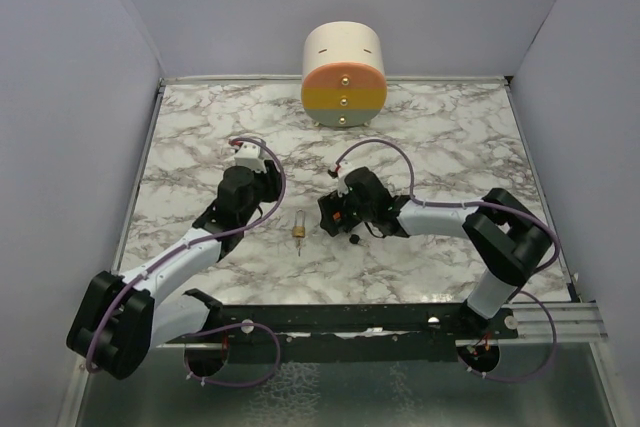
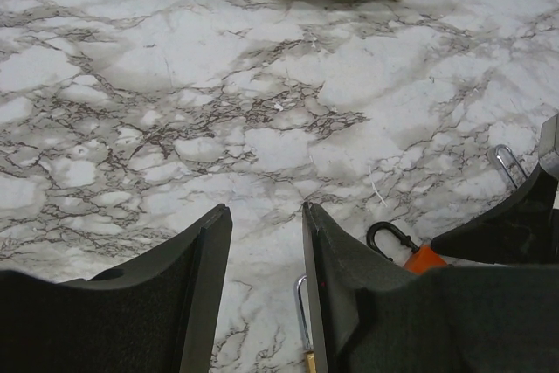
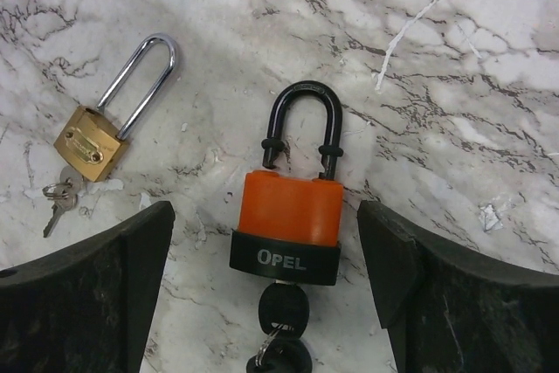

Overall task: Lock with the key
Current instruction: Pick up the lock from the center of the board.

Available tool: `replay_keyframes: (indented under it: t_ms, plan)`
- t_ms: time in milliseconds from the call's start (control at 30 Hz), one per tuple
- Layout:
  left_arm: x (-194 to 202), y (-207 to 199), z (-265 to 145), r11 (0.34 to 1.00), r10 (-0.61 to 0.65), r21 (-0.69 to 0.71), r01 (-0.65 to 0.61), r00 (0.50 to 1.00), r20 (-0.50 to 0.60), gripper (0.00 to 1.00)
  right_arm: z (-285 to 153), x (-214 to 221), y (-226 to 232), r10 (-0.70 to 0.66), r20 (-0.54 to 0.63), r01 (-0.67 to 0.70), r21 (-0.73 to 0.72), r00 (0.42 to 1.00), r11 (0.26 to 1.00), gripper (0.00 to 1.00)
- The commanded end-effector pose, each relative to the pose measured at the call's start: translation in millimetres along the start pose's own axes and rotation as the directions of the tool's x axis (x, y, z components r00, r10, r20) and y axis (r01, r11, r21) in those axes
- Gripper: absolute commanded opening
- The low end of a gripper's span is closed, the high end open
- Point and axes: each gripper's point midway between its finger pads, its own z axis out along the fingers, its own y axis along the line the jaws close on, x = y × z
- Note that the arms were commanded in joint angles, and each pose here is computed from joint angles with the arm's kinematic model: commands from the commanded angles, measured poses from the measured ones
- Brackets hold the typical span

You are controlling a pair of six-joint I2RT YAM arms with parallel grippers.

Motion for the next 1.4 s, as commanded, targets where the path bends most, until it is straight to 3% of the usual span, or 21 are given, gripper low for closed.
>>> replay_keyframes:
  t_ms: [0,467,800,1367]
  plan:
    - [-5.1,-3.2,6.1,1.000,-0.022,0.013,0.022,1.000,0.008,0.41,6.9,-0.3,-4.5,-0.006,-0.016,0.007,0.086,1.000,0.996,0.85]
    - [-5.8,-9.7,8.0,0.999,-0.024,0.045,0.024,1.000,-0.002,0.41,6.8,26.3,-21.6,0.041,-0.080,-0.024,0.198,0.996,0.980,0.70]
    - [-7.9,-11.8,8.6,0.998,-0.043,0.051,0.043,0.999,0.003,0.41,7.1,39.2,-22.6,0.023,-0.136,0.005,0.197,0.990,0.980,0.62]
    - [-28.0,-13.2,11.0,0.998,-0.034,0.046,0.032,0.998,0.049,0.41,0.4,66.4,-33.9,-0.026,-0.250,0.106,0.312,0.968,0.944,0.59]
